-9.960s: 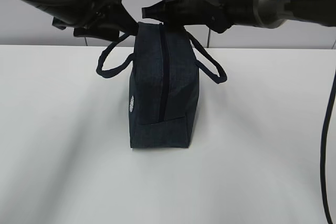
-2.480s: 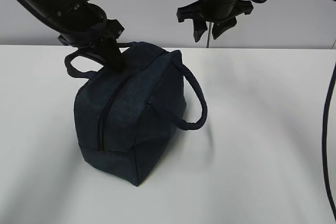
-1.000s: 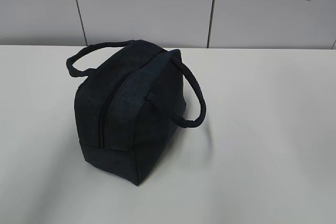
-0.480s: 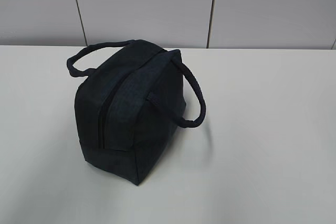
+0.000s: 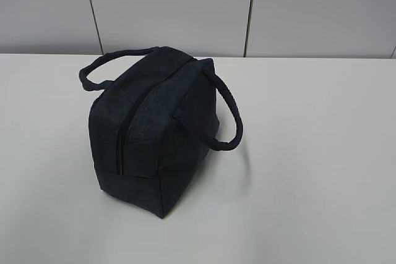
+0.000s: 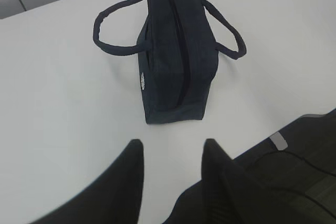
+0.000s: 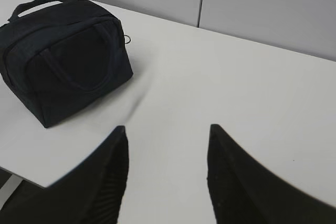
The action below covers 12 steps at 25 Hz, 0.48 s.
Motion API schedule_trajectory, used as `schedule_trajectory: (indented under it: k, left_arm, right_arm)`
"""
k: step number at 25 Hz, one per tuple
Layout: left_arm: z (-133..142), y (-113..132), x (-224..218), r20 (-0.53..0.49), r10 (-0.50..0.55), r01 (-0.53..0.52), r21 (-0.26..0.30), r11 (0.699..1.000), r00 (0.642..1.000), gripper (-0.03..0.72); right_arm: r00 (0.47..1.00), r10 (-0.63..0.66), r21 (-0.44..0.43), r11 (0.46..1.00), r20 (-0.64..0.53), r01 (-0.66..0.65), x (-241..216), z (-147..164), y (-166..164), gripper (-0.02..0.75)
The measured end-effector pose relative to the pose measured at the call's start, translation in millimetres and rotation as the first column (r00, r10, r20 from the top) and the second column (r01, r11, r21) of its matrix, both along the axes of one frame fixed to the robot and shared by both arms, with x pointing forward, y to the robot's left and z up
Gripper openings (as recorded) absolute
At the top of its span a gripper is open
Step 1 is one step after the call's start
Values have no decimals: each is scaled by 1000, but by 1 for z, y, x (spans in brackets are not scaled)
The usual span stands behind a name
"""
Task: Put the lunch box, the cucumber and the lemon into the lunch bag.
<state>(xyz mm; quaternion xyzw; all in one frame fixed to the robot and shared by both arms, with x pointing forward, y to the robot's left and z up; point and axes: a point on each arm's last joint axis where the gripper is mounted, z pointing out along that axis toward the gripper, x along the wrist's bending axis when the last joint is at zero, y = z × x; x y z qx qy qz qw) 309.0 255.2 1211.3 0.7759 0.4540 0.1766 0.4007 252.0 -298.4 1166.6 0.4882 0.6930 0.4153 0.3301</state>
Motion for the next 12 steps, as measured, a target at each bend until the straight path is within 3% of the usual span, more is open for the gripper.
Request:
schedule_trajectory:
  k: [6, 12]
  left_arm:
    - [-22, 19, -52, 143, -10, 13, -21, 1000, 990, 241]
    - [-52, 29, -80, 191, -16, 21, -24, 999, 981, 240]
  right_arm:
    - [999, 0, 13, 1000, 37, -1, -18, -23, -6, 369]
    - [998, 3, 19, 1000, 60, -5, -29, -48, -10, 369]
